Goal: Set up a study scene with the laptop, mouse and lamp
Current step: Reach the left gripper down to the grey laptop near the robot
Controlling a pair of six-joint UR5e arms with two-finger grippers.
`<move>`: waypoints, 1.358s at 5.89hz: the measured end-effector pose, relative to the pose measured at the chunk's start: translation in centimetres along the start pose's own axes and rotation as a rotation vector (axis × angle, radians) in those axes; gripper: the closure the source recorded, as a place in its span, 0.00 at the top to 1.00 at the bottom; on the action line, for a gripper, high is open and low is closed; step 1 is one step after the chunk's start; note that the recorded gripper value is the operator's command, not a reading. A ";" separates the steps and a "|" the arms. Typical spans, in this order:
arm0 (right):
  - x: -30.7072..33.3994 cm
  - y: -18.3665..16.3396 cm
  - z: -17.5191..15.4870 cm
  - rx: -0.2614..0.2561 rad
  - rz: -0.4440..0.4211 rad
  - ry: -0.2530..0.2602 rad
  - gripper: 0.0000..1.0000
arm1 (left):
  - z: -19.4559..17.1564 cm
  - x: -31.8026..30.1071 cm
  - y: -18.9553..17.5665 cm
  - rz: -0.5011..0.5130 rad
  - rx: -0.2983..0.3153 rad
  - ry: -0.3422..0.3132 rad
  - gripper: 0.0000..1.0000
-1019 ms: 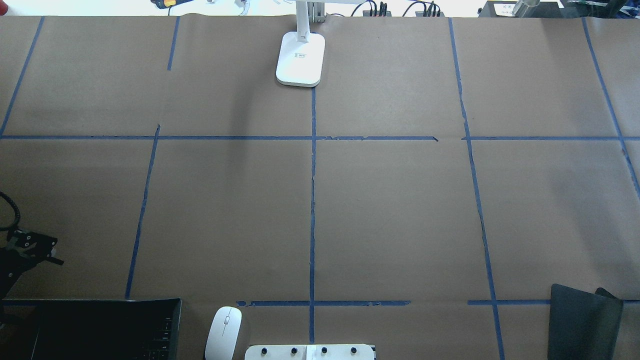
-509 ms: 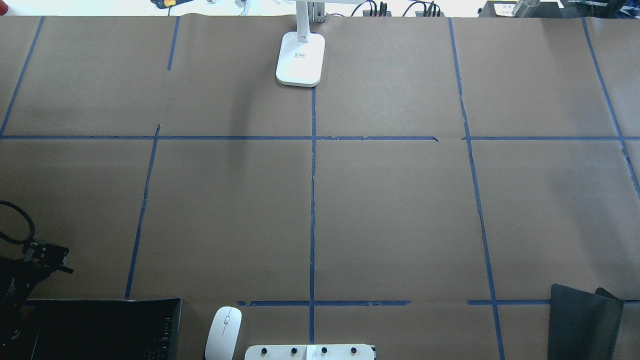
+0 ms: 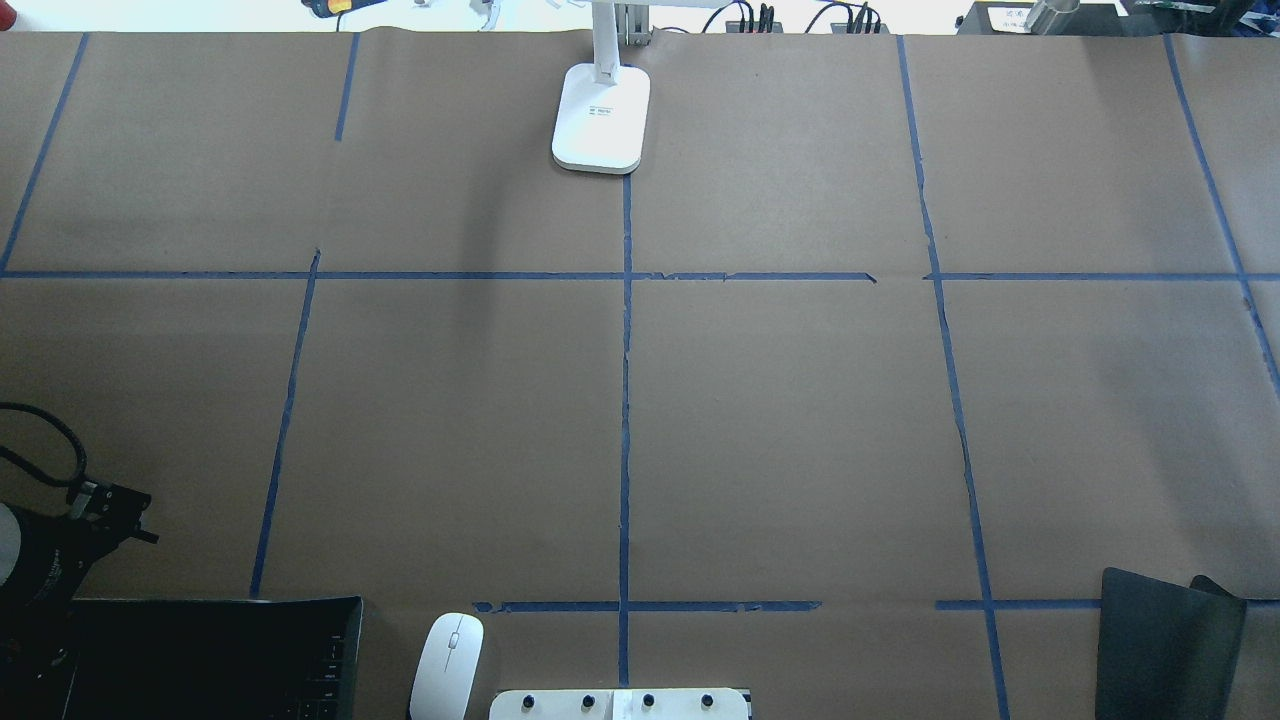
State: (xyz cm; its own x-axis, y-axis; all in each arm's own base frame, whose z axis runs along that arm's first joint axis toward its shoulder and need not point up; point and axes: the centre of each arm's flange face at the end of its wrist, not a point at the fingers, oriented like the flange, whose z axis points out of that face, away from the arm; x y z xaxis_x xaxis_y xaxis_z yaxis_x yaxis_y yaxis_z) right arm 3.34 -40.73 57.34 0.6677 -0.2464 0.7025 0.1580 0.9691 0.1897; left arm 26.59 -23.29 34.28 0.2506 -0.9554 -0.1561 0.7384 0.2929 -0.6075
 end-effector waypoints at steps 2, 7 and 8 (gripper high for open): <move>-0.4 -0.1 -0.4 0.008 -0.009 0.003 1.00 | 1.3 0.4 -0.2 -0.014 0.020 -0.008 0.00; -0.7 0.0 -0.7 0.012 -0.012 0.006 1.00 | -2.1 3.0 -1.5 0.006 0.001 0.091 0.00; -0.5 0.0 -0.5 0.008 -0.008 0.006 1.00 | -2.9 6.2 -2.2 0.024 0.005 0.155 0.00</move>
State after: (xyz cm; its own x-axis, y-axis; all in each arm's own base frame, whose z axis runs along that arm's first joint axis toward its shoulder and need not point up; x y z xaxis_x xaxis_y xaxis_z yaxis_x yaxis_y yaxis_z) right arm 3.38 -40.59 56.64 0.6706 -0.2543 0.6968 0.1574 0.9668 0.2013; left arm 24.65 -30.00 32.38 0.1685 -0.9424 -0.2889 0.7368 0.3151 -0.5982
